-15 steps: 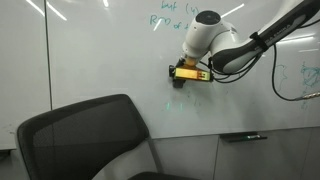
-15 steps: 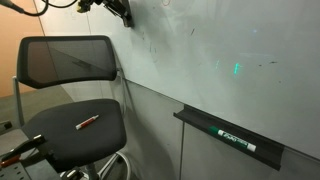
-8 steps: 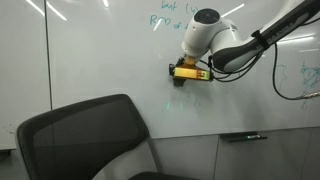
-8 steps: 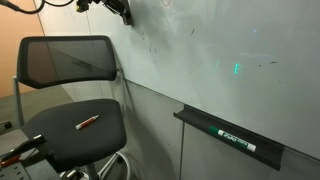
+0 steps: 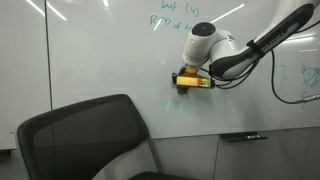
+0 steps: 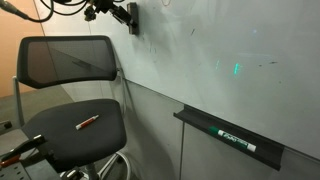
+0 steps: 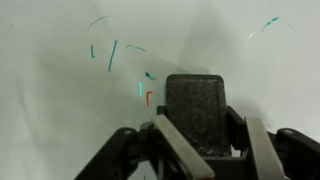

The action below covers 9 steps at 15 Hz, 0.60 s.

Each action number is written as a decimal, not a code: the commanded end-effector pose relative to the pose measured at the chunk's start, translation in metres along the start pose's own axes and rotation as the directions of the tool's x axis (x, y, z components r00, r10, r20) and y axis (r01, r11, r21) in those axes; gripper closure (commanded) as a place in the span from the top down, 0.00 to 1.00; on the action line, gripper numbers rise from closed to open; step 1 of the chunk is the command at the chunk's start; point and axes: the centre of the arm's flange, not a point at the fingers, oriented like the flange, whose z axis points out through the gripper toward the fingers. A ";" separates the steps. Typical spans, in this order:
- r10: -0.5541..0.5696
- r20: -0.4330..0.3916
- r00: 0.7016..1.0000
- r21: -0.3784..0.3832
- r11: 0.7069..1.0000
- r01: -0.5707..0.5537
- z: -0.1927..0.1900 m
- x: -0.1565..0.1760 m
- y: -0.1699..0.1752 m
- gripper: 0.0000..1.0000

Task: Use the duster to erase some of the writings at the bottom of the whiteboard

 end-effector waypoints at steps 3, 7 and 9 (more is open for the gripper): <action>0.060 -0.037 0.998 -0.017 0.998 -0.060 -0.003 0.018 -0.002 0.33; 0.097 -0.073 0.993 -0.029 0.995 -0.099 -0.020 0.020 0.007 0.33; 0.119 -0.096 0.988 -0.031 0.992 -0.123 -0.030 0.023 0.012 0.33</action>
